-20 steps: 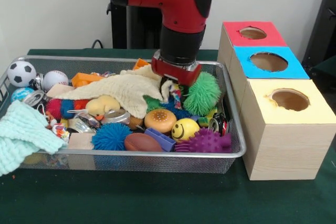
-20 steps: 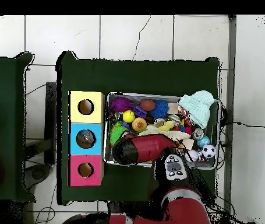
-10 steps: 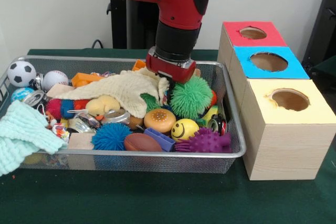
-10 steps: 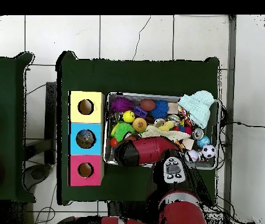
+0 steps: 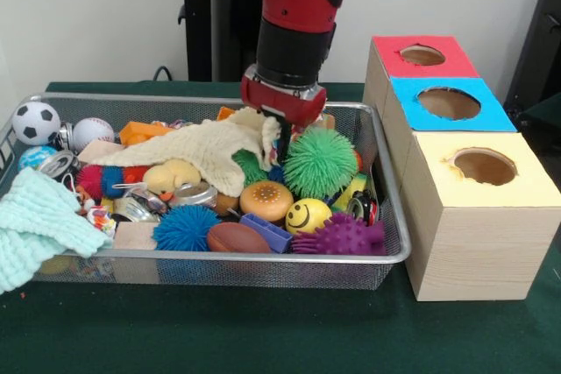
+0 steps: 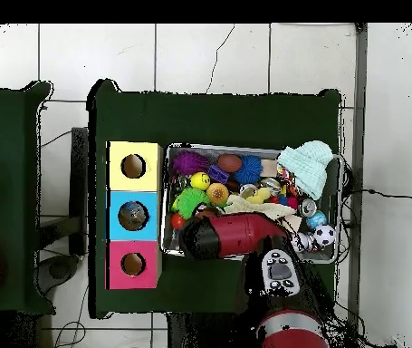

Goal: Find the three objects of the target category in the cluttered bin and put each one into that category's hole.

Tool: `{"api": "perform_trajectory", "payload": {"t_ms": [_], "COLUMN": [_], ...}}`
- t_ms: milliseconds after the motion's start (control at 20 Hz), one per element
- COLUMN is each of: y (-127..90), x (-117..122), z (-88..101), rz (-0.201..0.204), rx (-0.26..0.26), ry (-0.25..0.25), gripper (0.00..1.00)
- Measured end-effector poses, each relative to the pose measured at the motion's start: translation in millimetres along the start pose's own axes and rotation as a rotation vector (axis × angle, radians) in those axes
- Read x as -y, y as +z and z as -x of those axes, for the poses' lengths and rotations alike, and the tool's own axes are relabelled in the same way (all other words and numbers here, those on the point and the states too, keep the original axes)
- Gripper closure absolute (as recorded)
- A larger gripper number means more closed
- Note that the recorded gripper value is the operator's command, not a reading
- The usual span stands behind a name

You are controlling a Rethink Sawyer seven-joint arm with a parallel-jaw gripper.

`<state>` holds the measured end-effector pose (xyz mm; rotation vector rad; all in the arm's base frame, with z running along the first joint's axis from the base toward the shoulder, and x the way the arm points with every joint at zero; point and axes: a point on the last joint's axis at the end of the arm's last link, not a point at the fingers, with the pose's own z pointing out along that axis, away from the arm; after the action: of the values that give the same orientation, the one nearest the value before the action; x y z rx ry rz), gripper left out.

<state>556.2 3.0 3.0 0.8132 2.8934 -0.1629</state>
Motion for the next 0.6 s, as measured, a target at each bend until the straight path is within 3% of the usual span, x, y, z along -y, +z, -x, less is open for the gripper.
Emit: {"api": "perform_trajectory", "payload": {"t_ms": [50, 350, 600], "y": [-13, -31, -49], "x": [5, 19, 20], "z": [8.2, 21.7, 34.3], "rz": [0.007, -0.005, 0.001], "rx": [-0.017, -0.022, 0.01], "ry": [0.035, 0.069, 0.076], "gripper": [0.0, 0.0, 0.0]}}
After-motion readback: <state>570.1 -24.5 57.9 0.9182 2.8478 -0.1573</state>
